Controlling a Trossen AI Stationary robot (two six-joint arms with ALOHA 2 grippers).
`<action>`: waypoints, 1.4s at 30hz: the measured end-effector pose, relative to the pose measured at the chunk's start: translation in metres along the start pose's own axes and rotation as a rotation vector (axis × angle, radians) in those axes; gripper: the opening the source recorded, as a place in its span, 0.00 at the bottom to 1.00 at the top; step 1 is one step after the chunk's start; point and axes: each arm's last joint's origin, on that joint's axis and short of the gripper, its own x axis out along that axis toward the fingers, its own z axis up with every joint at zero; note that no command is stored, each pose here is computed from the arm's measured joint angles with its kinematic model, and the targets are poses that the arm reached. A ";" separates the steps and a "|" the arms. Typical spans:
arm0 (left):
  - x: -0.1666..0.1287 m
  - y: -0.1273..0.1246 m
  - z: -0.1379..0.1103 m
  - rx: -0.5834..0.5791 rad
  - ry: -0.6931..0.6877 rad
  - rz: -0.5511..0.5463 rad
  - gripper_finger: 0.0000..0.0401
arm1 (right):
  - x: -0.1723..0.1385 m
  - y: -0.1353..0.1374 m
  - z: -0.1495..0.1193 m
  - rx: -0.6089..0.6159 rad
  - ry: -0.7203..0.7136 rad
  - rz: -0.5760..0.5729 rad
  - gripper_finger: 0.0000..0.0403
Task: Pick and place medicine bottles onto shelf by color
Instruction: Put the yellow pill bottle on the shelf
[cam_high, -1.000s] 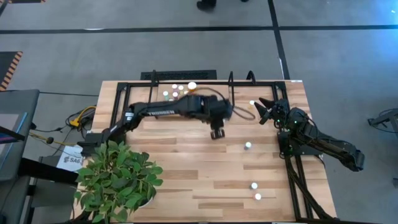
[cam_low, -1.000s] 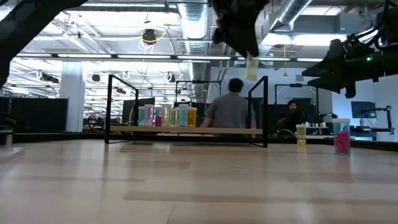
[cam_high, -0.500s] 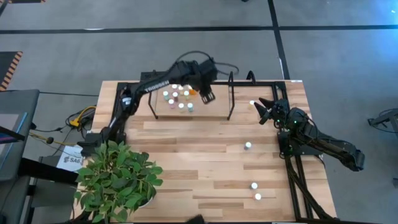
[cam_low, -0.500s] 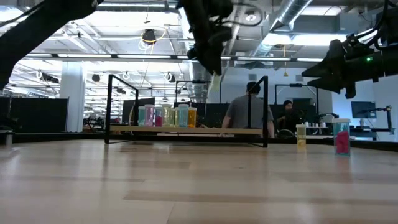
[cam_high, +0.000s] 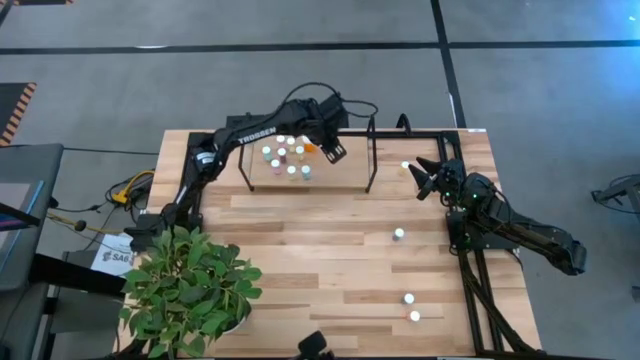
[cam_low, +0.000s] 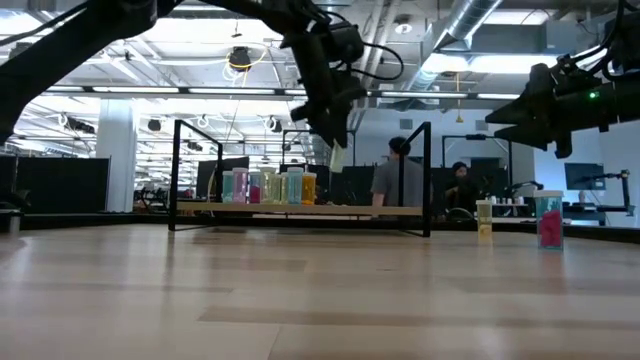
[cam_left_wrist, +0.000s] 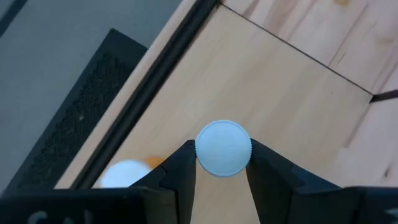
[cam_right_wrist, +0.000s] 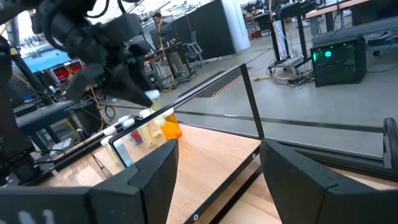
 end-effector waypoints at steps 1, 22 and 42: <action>0.004 -0.002 -0.001 0.001 -0.006 0.000 0.27 | 0.000 0.000 0.000 0.000 0.000 0.000 0.62; 0.063 0.011 -0.013 -0.023 -0.117 0.060 0.27 | 0.000 0.000 0.000 0.000 0.000 0.000 0.62; 0.071 0.037 -0.022 -0.097 -0.053 0.079 0.27 | 0.000 0.000 0.000 0.000 0.000 0.000 0.62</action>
